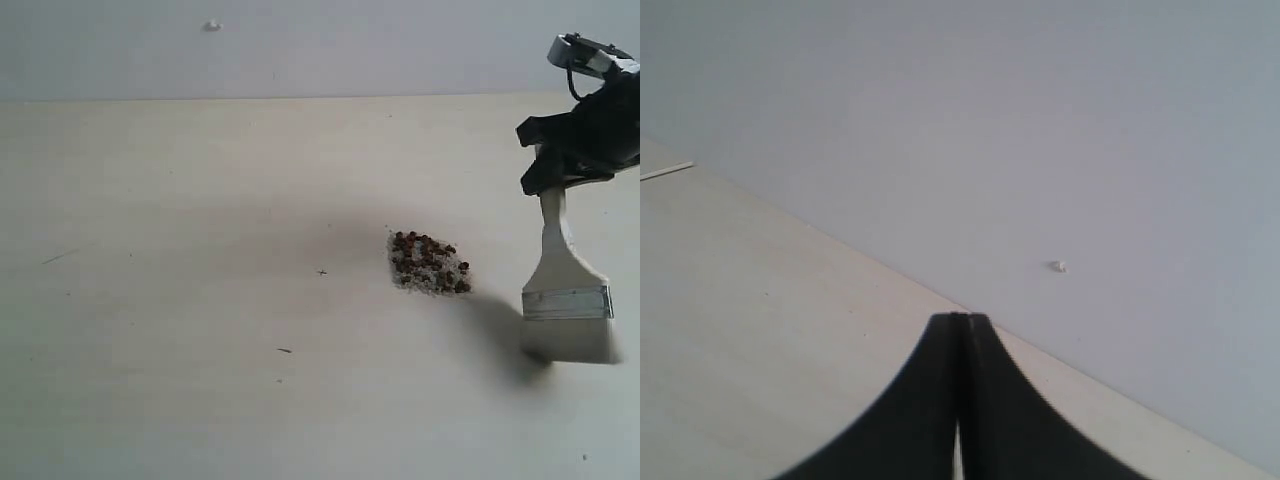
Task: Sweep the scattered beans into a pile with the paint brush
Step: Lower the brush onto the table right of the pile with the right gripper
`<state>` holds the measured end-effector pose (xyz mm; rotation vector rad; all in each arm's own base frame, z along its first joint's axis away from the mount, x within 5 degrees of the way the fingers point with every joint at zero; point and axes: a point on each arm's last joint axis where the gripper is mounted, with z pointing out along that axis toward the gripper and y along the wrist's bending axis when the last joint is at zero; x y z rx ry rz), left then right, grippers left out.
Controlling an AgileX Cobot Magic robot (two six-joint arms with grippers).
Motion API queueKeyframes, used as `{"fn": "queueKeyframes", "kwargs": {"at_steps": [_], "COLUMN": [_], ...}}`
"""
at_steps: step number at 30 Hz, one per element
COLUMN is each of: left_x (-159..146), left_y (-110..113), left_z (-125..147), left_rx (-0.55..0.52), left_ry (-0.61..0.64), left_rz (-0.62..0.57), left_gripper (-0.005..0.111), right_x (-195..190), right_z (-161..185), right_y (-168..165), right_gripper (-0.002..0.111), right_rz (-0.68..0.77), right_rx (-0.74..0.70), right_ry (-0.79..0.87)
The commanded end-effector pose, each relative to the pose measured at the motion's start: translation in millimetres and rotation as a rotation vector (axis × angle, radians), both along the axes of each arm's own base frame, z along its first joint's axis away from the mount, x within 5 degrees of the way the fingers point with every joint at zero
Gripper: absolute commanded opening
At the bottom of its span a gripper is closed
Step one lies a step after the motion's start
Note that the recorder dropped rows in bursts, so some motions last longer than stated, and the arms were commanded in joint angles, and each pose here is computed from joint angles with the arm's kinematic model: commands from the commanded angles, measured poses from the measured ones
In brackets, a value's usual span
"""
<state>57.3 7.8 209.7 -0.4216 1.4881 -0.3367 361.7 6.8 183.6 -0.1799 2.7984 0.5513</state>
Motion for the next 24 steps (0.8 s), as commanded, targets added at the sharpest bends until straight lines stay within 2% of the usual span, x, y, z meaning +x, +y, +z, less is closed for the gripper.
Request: {"fn": "queueKeyframes", "kwargs": {"at_steps": [1, 11, 24], "left_x": [-0.5, -0.5, -0.5], "left_y": [0.0, 0.0, 0.0], "left_z": [-0.6, -0.6, -0.6], "left_rx": [0.009, 0.009, 0.009], "left_ry": [-0.005, -0.005, -0.005], "left_rz": [0.001, 0.001, 0.001], "left_gripper": [0.0, 0.0, 0.0], "right_x": [8.5, 22.9, 29.8], "right_z": [-10.8, -30.8, -61.9], "right_y": [-3.4, -11.3, -15.3], "right_gripper": [0.0, 0.001, 0.02], "right_rz": [-0.037, -0.107, -0.137], "right_rx": [-0.004, -0.068, -0.097], "right_ry": [-0.025, -0.093, -0.071]}}
